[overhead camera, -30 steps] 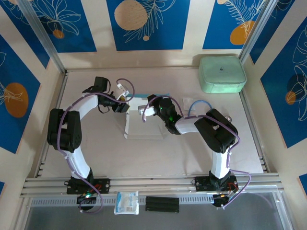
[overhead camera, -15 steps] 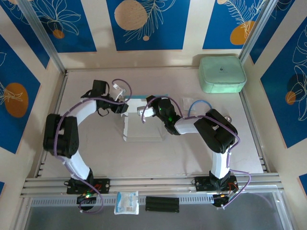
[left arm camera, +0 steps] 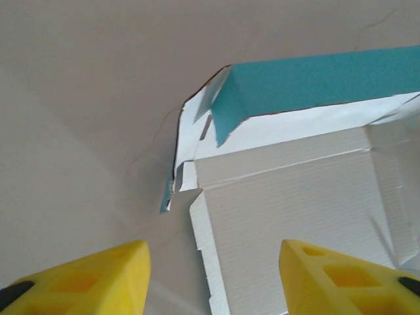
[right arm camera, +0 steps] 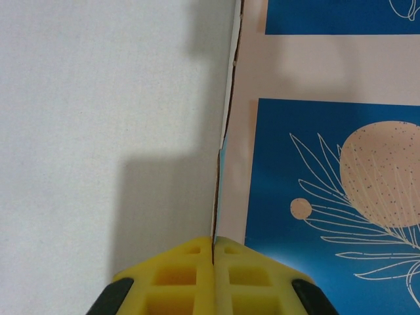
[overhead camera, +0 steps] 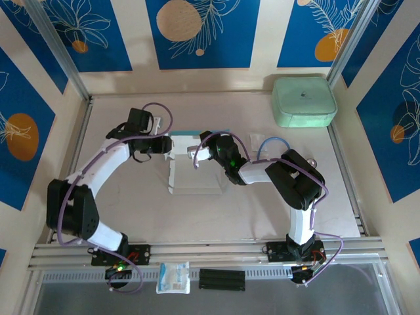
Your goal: Fold the paper box
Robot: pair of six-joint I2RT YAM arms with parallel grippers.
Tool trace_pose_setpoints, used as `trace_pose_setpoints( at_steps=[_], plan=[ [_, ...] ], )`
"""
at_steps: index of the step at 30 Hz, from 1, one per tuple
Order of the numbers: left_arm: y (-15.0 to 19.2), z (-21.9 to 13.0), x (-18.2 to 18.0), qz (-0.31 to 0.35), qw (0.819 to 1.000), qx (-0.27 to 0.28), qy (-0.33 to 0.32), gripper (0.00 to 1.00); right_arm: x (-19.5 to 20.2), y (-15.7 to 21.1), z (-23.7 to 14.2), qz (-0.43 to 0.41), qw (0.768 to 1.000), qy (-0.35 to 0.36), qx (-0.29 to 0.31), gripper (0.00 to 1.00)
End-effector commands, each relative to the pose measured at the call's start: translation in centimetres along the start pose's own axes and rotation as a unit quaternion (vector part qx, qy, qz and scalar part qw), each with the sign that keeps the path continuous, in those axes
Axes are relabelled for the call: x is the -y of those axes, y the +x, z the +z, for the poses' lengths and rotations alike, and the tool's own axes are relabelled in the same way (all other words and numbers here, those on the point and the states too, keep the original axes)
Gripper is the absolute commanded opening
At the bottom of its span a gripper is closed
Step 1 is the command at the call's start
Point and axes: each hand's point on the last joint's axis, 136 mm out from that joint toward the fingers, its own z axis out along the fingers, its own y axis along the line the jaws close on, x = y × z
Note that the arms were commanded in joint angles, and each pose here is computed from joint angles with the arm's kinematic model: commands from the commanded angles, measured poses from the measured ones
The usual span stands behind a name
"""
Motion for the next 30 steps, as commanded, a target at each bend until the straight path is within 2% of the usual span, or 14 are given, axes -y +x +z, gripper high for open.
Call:
trace_pose_setpoints(
  at_steps=[1,3,6,12,16,22,30],
  plan=[
    [1.4,0.5,-1.0,0.000,0.998,-0.053,-0.039,0.54,0.2,-0.7,-0.2,0.000,1.000,0.002,0.009,0.00],
    [0.4,1.1,-1.2,0.014,0.998,-0.038,-0.045,0.54,0.2,-0.8,-0.2,0.000,1.000,0.000,0.010,0.00],
    [-0.2,2.3,-1.0,0.026,0.998,-0.044,-0.036,0.48,0.3,-0.9,-0.2,0.000,1.000,0.001,0.010,0.00],
    [0.0,3.3,0.9,-0.018,0.998,-0.064,0.019,0.17,0.5,-1.0,-0.1,0.002,1.000,0.003,0.011,0.00],
    [-0.4,3.2,1.6,-0.074,0.995,-0.056,0.035,0.07,0.7,-1.0,0.0,0.001,1.000,0.006,0.011,0.00],
    [-1.2,4.0,2.0,-0.124,0.990,-0.040,0.047,0.04,0.6,-1.1,0.0,0.002,1.000,0.007,0.011,0.00],
    [-2.8,5.7,0.0,-0.155,0.988,-0.016,-0.010,0.03,0.4,-1.7,-0.2,-0.001,1.000,0.009,0.015,0.00]
  ],
)
